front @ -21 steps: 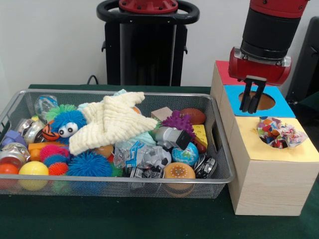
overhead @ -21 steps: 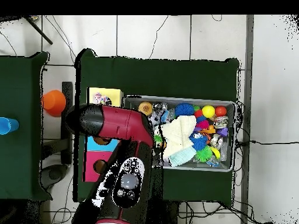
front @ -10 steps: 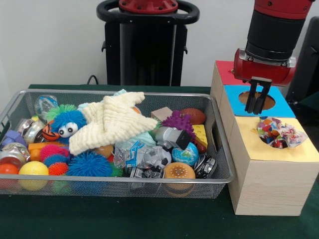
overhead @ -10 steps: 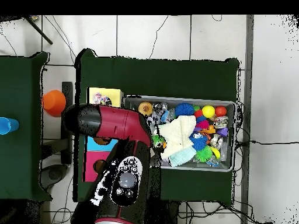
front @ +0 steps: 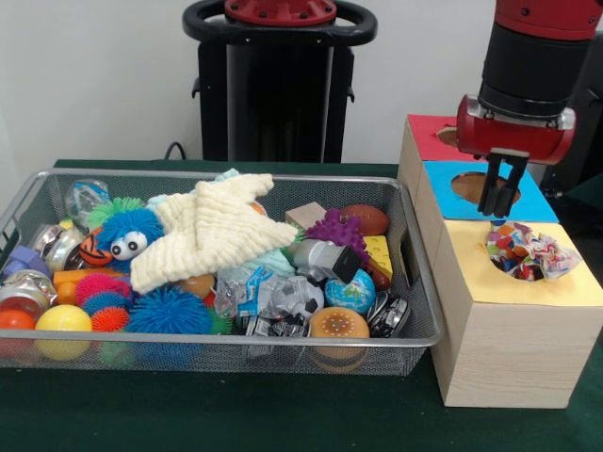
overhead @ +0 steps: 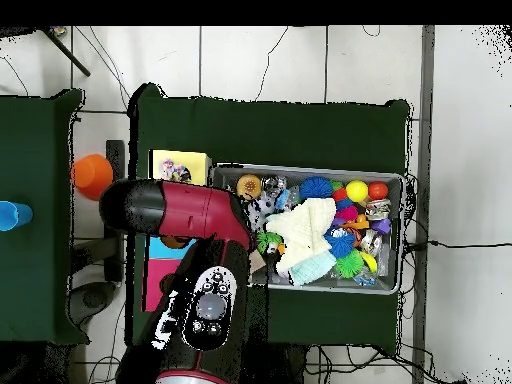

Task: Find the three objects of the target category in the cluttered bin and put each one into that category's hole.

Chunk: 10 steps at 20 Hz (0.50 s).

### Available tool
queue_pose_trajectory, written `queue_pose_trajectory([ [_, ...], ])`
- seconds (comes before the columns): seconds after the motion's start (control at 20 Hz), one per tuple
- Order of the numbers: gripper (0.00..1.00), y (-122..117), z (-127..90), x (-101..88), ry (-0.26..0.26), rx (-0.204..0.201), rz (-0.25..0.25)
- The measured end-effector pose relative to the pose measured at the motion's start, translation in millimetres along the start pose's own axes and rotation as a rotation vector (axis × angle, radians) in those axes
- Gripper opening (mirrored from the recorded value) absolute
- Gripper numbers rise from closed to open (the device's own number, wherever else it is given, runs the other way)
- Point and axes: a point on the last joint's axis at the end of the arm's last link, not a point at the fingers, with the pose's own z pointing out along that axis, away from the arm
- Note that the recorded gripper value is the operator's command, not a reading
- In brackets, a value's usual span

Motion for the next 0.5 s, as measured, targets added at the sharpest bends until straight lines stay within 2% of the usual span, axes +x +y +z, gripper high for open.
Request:
queue_pose_trajectory([
  [0.5, 0.00, 15, 2, 6.7, 0.003, -0.005, -0.021],
])
